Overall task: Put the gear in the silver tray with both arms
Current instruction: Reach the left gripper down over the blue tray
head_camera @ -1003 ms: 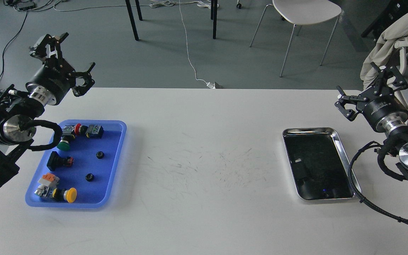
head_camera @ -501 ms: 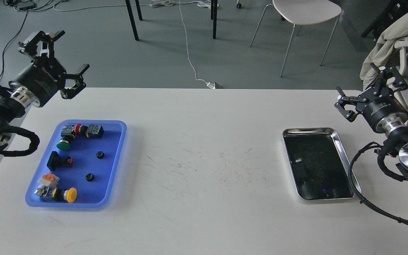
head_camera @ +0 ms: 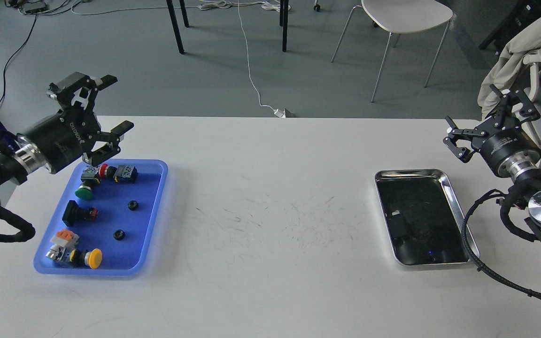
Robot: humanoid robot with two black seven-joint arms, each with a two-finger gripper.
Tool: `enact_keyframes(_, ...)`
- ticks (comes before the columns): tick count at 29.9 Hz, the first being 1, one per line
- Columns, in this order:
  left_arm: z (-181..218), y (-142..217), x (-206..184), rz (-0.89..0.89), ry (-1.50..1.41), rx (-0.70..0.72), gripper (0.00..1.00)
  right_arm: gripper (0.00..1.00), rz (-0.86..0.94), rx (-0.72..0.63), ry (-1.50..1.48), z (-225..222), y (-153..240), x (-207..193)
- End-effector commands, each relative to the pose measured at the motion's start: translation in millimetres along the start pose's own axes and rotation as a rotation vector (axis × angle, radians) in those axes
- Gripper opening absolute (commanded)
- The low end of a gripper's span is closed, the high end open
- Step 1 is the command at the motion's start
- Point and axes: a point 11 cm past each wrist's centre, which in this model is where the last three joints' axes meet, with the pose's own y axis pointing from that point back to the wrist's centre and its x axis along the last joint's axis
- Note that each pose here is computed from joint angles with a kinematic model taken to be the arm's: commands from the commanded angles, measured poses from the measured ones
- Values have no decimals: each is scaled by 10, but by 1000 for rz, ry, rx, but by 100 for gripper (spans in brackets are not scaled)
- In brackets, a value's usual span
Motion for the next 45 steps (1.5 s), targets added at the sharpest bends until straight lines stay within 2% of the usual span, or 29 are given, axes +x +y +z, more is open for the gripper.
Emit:
enact_keyframes(1,48,95,-47,-27,-117,35,99,100,0,0,-1,6,-1,-2)
enact_keyframes(19,138,83,-196,-182,-825,120,99,100,30,-3,18,-31,55,121)
enact_keyframes(28,-96,46,-297,-309,-1138,185,98,100,41,-9,19,-2,80,163)
enact_keyframes(45,-563,184,-190,-474,-1691,314,97,100,38,-10,19,-1,78,153)
